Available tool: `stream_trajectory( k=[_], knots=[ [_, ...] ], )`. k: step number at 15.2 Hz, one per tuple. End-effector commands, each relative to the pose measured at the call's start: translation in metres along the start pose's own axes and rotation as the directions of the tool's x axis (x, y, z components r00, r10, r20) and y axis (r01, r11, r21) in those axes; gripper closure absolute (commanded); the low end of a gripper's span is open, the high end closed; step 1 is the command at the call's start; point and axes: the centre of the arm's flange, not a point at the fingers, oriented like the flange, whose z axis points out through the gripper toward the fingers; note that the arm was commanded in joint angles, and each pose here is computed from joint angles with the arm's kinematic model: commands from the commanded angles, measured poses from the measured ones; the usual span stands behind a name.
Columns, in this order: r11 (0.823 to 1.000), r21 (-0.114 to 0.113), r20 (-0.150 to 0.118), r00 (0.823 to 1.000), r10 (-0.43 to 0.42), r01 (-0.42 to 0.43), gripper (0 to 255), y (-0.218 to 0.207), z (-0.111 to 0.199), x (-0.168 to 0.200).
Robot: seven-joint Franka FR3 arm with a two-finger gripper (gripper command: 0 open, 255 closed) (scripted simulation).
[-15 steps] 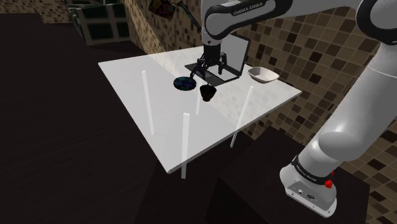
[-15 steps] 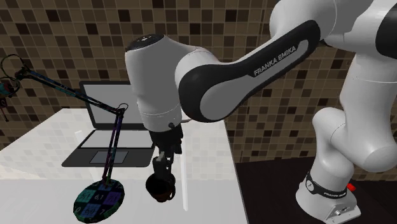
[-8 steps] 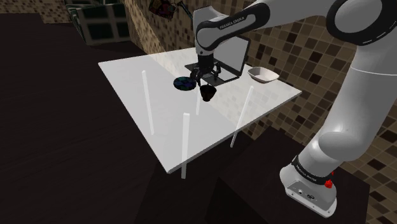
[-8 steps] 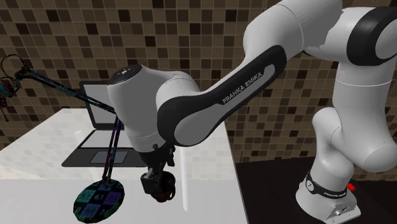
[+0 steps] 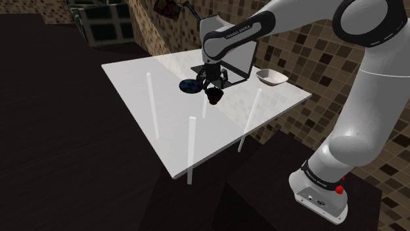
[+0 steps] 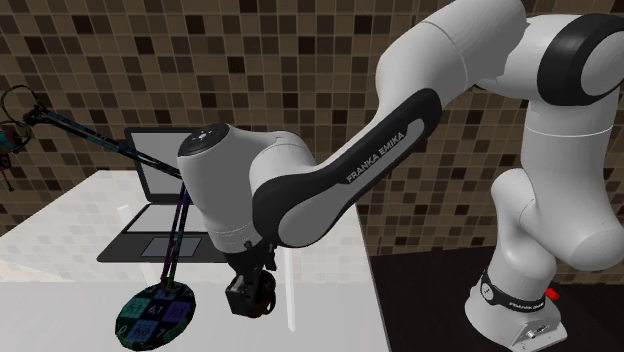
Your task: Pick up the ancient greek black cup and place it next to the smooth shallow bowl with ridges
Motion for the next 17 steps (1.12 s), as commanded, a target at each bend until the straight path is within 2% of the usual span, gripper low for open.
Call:
stream_trajectory(
  k=[1,4,5,14,17],
  knots=[
    [1.000,0.000,0.000,1.000,0.000,0.000,0,0.000,0.000,0.000],
    [1.000,0.000,0.000,1.000,0.000,0.000,0,0.000,0.000,0.000],
    [1.000,0.000,0.000,1.000,0.000,0.000,255,0.000,0.000,0.000],
    [1.000,0.000,0.000,1.000,0.000,0.000,255,0.000,0.000,0.000],
    [1.000,0.000,0.000,1.000,0.000,0.000,255,0.003,-0.015,-0.001]
  ],
)
